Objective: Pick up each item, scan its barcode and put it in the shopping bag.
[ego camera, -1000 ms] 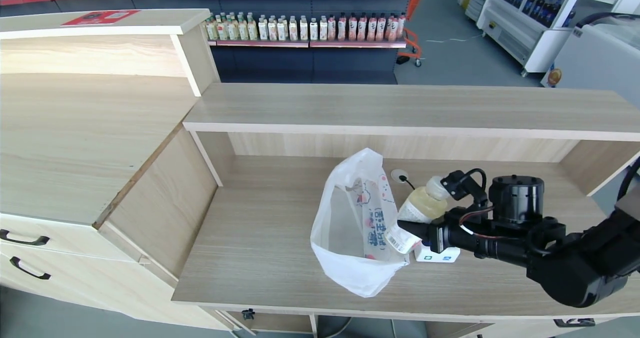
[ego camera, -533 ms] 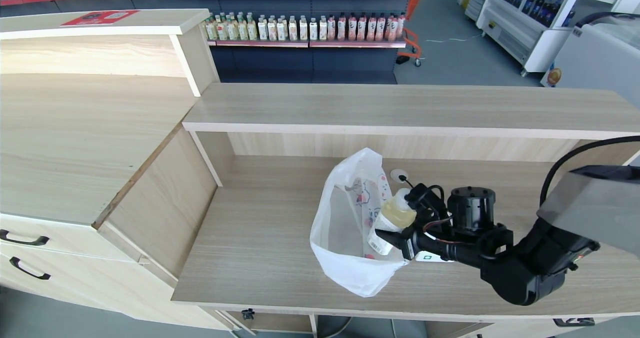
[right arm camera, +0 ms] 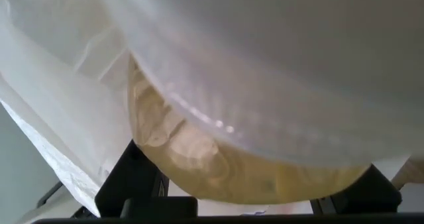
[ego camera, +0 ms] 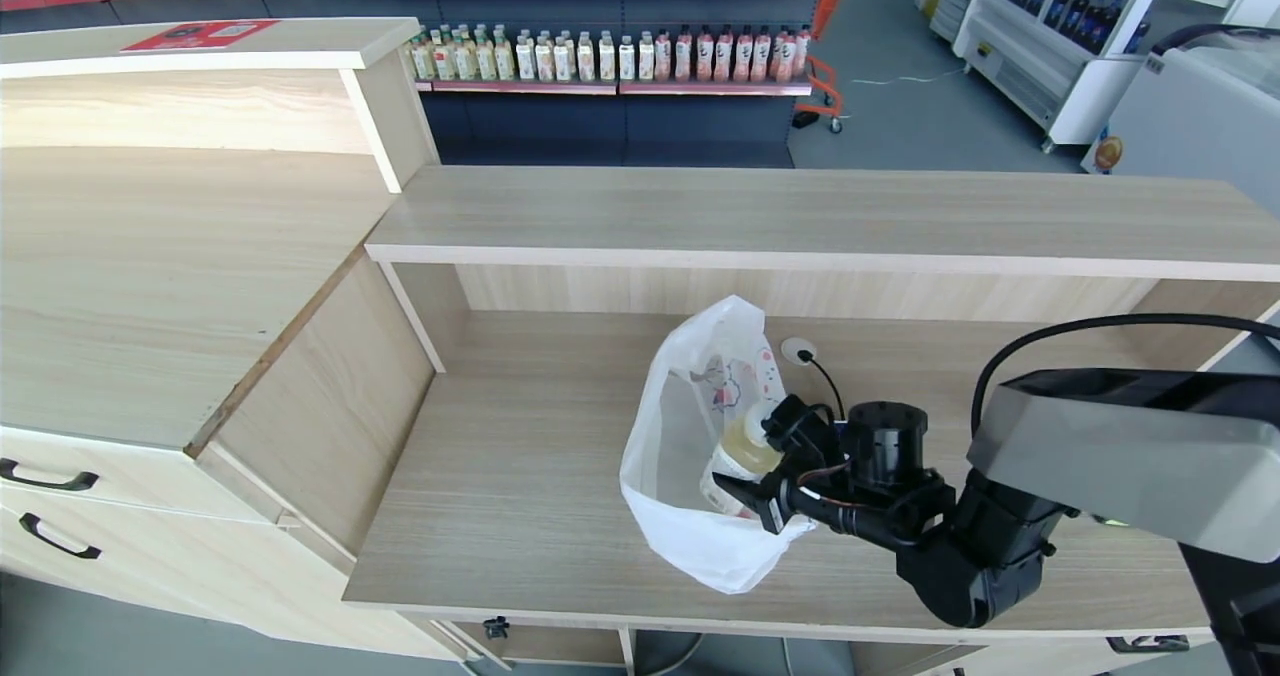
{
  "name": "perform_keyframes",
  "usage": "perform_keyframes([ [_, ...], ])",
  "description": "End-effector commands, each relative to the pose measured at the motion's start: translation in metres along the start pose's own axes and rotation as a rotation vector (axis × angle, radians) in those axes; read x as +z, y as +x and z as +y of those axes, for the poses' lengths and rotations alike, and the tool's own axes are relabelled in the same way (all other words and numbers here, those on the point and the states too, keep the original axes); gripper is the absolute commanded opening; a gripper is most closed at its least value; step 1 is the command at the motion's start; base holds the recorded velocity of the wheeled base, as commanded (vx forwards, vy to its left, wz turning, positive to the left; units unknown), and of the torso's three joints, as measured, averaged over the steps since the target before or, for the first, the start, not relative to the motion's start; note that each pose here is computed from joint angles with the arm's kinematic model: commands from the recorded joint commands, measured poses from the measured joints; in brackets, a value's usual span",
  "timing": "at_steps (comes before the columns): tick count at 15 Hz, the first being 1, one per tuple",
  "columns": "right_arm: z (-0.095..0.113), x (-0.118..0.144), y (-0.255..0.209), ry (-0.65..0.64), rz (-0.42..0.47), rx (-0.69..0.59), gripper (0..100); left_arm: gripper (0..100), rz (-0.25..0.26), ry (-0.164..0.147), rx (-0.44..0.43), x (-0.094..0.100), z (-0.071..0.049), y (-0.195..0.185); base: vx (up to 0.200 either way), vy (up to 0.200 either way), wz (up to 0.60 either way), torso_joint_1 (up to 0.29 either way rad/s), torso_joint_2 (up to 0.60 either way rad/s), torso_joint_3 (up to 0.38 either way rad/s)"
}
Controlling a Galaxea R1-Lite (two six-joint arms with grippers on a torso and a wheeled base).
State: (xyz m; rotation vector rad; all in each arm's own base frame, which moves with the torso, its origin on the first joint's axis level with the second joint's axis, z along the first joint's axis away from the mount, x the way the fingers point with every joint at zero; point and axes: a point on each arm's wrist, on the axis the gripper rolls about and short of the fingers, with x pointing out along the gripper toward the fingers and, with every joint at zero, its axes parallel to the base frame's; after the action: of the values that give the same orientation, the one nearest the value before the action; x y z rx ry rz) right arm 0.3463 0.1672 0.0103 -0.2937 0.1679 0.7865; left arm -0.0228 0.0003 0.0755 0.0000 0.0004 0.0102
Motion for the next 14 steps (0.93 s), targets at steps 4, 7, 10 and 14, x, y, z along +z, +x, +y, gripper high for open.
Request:
perform_keyframes([
  [4, 0.0, -0.008, 0.005, 0.005, -0.001, -0.004, 100, 100, 0.0, 0.0, 0.001, 0.0, 0.0, 0.0, 0.0, 0.0, 0.0, 0.0, 0.0, 0.0],
  [7, -0.001, 0.012, -0.005, 0.094, -0.042, -0.009, 100, 100, 0.0, 0.0, 0.001, 0.0, 0.0, 0.0, 0.0, 0.0, 0.0, 0.0, 0.0, 0.0],
  [10, -0.007, 0.045, -0.027, 0.264, -0.093, -0.022, 100, 100, 0.0, 0.0, 0.001, 0.0, 0.0, 0.0, 0.0, 0.0, 0.0, 0.0, 0.0, 0.0],
  [14, -0.02, 0.076, -0.079, 0.383, -0.097, -0.078, 100, 100, 0.0, 0.0, 0.001, 0.0, 0.0, 0.0, 0.0, 0.0, 0.0, 0.0, 0.0, 0.0],
])
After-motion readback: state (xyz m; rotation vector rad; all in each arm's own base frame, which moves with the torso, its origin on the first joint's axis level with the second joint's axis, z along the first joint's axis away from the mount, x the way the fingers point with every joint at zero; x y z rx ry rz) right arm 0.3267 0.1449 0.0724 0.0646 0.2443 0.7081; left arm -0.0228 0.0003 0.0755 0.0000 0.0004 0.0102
